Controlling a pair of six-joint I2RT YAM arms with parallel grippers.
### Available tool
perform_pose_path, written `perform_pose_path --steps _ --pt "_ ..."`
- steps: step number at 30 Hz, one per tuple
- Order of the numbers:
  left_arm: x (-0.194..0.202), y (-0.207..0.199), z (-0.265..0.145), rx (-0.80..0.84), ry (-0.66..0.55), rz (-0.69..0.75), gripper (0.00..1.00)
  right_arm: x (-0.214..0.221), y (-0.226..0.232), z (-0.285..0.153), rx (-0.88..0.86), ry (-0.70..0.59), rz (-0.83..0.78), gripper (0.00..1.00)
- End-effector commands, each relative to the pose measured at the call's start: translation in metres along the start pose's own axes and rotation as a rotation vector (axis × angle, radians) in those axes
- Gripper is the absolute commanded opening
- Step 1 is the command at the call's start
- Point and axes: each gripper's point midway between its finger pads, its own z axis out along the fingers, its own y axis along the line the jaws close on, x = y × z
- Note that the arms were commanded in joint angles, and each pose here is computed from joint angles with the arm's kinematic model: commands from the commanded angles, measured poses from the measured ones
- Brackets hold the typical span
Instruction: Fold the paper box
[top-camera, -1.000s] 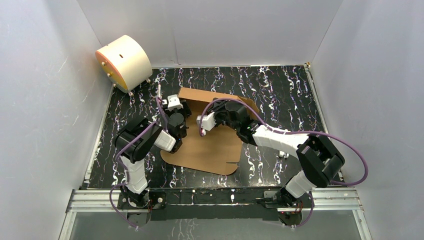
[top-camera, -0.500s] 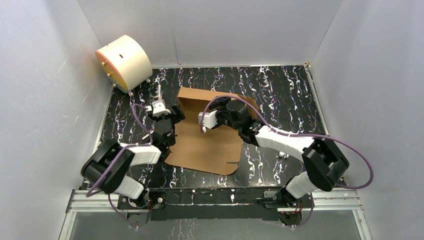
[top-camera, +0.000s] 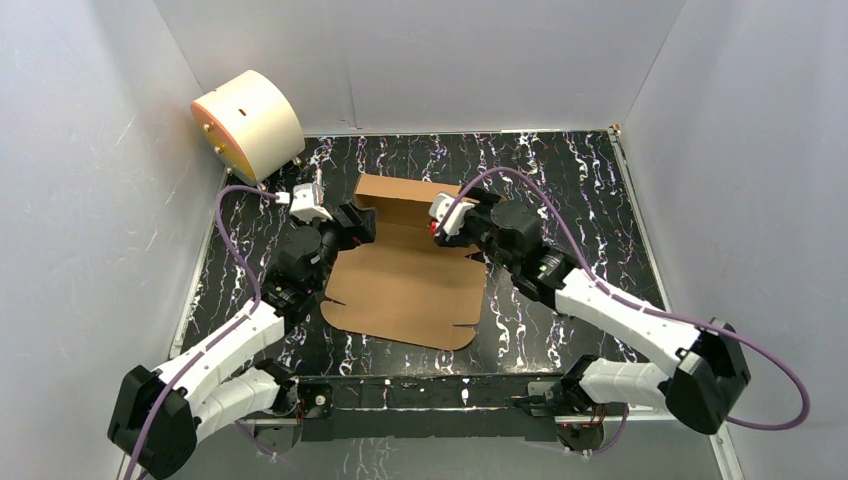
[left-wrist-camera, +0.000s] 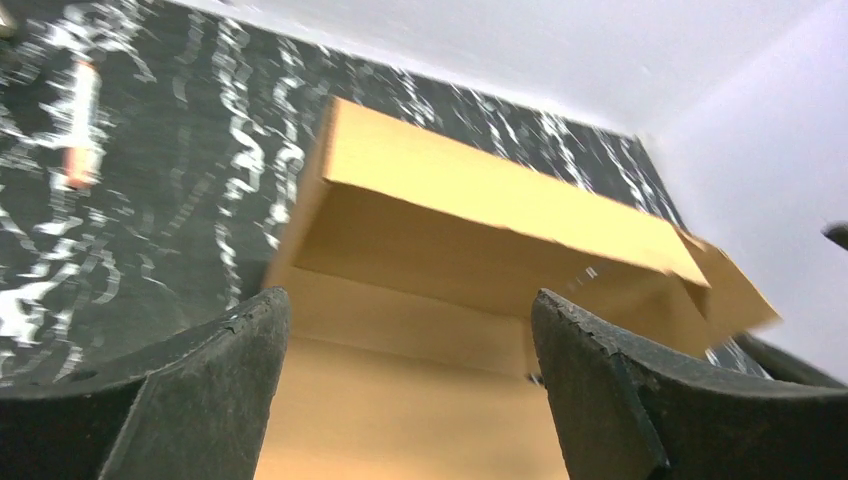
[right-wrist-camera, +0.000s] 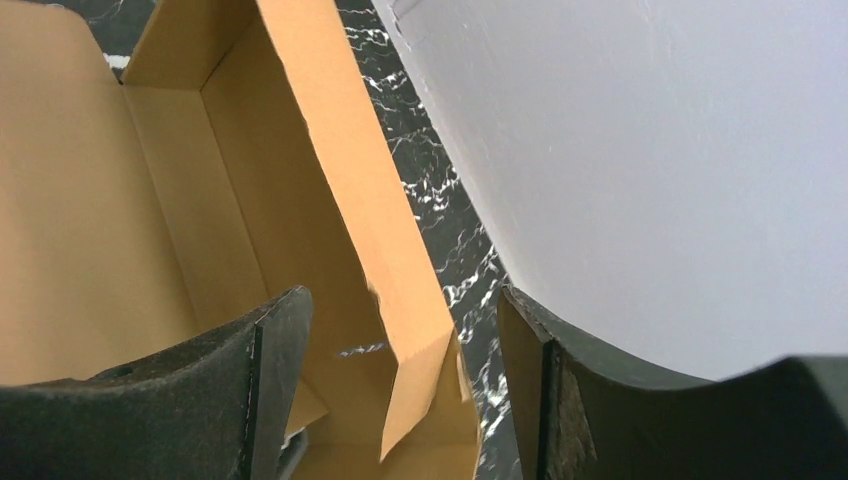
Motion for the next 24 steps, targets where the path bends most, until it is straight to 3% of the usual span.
perform_pose_path --steps 1,9,16,24 --pt "0.033 -0.036 -0.018 0.187 0.236 -0.05 0.87 0.015 -0.008 -0.025 0.117 0.064 0.251 0.77" --pt "0.07 -0.071 -0.037 0.38 0.424 -0.101 0.88 0.056 -0.025 -0.065 0.304 0.126 0.505 0.77" --pt "0.098 -0.092 -0.041 0.446 0.469 -0.082 0.88 0.117 -0.03 -0.086 0.404 0.182 0.764 0.76" --pt "0.113 -0.107 -0.036 0.466 0.461 -0.016 0.88 0.137 -0.016 -0.075 0.335 0.095 0.846 0.72"
